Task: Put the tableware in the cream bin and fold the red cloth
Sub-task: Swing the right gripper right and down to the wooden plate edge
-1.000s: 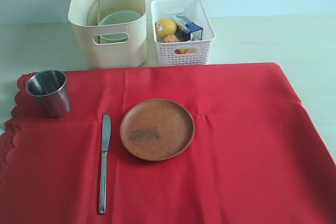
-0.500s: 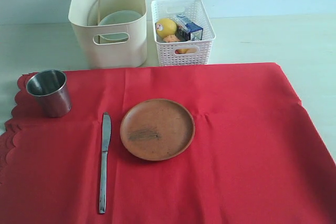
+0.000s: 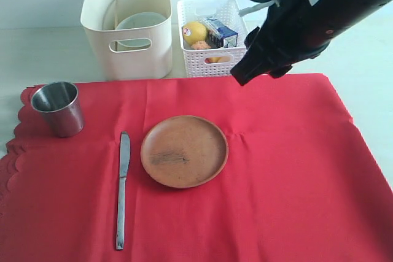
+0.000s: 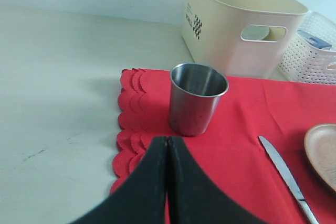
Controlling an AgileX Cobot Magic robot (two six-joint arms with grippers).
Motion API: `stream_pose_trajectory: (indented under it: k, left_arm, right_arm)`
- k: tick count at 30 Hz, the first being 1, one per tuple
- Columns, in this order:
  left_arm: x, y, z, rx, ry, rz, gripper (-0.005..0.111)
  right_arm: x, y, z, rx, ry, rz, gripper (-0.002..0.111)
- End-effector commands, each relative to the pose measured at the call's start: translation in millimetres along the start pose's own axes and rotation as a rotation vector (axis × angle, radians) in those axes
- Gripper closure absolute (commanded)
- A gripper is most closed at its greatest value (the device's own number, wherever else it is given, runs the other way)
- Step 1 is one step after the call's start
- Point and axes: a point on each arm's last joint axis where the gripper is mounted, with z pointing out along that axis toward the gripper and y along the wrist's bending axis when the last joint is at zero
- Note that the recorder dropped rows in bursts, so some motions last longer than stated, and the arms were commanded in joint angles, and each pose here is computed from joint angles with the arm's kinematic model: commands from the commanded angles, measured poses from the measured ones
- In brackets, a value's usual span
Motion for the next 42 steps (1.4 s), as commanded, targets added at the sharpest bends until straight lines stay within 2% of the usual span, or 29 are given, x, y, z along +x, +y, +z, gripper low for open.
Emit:
stream_pose_trajectory:
  k: [1, 9, 13, 15, 18, 21, 27, 29, 33, 37, 42]
  left_arm:
    - [0, -0.1, 0, 0.003, -0.010, -0.009, 0.107]
    - [0, -0.1, 0, 0.003, -0.010, -0.009, 0.107]
    - [0, -0.1, 0, 0.003, -0.010, -0.009, 0.107]
    - [0, -0.1, 0, 0.003, -0.010, -0.009, 0.107]
    - [0, -0.1, 0, 0.003, -0.010, -0.009, 0.107]
    - [0, -0.1, 0, 0.003, -0.010, -0.009, 0.107]
    - [0, -0.1, 0, 0.003, -0.010, -0.009, 0.107]
    - [0, -0.1, 0, 0.003, -0.010, -0.009, 0.107]
    - [0, -0.1, 0, 0.003, -0.010, -0.009, 0.107]
    - [0, -0.1, 0, 0.003, -0.010, -0.009, 0.107]
    - [0, -0.1, 0, 0.003, -0.010, -0.011, 0.107]
  right_arm:
    - [1, 10, 14, -0.064, 0.038, -0.012, 0.059]
    - [8, 16, 44, -0.074, 0.167, -0.048, 0.059]
    - [13, 4, 62, -0.086, 0.229, 0.000, 0.059]
    - [17, -4, 70, -0.134, 0.254, 0.032, 0.059]
    - [23, -22, 90, -0.336, 0.248, 0.149, 0.059]
    - [24, -31, 99, -0.421, 0.213, 0.198, 0.059]
    - [25, -62, 129, -0.631, 0.020, 0.374, 0.059]
    - [26, -61, 136, -0.647, 0.012, 0.398, 0.059]
    - [29, -56, 147, -0.685, 0.013, 0.357, 0.059]
    - [37, -55, 158, -0.667, 0.054, 0.294, 0.059]
    - [40, -53, 170, -0.675, 0.055, 0.307, 0.059]
